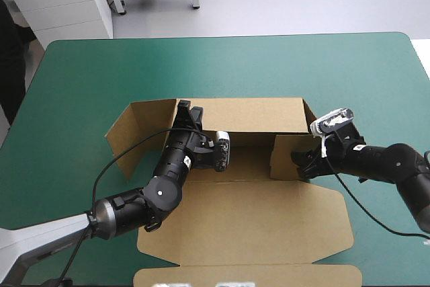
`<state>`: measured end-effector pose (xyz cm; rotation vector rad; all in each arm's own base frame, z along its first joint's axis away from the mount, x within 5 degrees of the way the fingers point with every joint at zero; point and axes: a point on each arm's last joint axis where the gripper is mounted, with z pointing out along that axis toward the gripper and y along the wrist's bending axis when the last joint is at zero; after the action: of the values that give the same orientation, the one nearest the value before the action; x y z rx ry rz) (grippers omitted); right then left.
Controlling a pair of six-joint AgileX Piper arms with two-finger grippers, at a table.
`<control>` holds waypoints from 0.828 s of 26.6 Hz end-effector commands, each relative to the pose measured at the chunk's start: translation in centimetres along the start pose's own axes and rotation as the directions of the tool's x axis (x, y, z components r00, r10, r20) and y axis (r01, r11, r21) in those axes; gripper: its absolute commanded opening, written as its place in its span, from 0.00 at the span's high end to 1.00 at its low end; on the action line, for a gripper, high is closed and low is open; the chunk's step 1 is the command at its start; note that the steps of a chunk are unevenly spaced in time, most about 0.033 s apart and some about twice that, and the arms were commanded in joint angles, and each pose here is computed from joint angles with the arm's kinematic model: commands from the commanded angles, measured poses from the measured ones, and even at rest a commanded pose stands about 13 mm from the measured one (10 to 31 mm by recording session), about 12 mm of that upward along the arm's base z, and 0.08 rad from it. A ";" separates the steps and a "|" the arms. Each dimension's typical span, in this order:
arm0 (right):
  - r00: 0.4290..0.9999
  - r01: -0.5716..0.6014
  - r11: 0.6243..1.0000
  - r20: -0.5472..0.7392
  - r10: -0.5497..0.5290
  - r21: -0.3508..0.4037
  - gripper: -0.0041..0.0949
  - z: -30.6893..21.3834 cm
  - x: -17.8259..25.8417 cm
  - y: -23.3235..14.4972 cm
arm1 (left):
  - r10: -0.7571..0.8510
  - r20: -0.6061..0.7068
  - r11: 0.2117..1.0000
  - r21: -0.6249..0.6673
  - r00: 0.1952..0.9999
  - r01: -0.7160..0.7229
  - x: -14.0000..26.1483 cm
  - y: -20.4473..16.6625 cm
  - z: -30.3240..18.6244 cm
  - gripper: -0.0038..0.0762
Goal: Fold the box
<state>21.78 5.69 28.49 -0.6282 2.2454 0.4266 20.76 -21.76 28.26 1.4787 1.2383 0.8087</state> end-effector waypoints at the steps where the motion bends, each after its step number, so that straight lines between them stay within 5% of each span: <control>1: 0.990 -0.033 0.997 0.141 0.023 0.072 0.35 -0.9 -0.6 0.8 | -0.009 0.009 0.997 -0.076 1.000 0.010 0.1 1.7 -0.7 0.96; 19: 0.957 -0.079 0.991 0.288 0.043 0.112 0.35 0.2 -1.2 3.1 | -0.013 0.007 0.997 -0.073 1.000 0.013 0.1 1.7 -0.7 0.96; 21: 0.954 -0.081 0.989 0.297 0.042 0.120 0.39 0.2 -1.2 3.0 | -0.013 0.009 0.997 -0.072 1.000 0.013 0.1 1.7 -0.7 0.96; 22: 0.952 -0.081 0.989 0.304 0.039 0.128 0.50 0.1 -1.3 3.0 | -0.013 0.009 0.997 -0.072 1.000 0.013 0.1 1.7 -0.7 0.96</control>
<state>20.69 8.79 28.13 -0.4443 2.0674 0.3860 20.77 -21.73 28.28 1.4764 1.2395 0.8122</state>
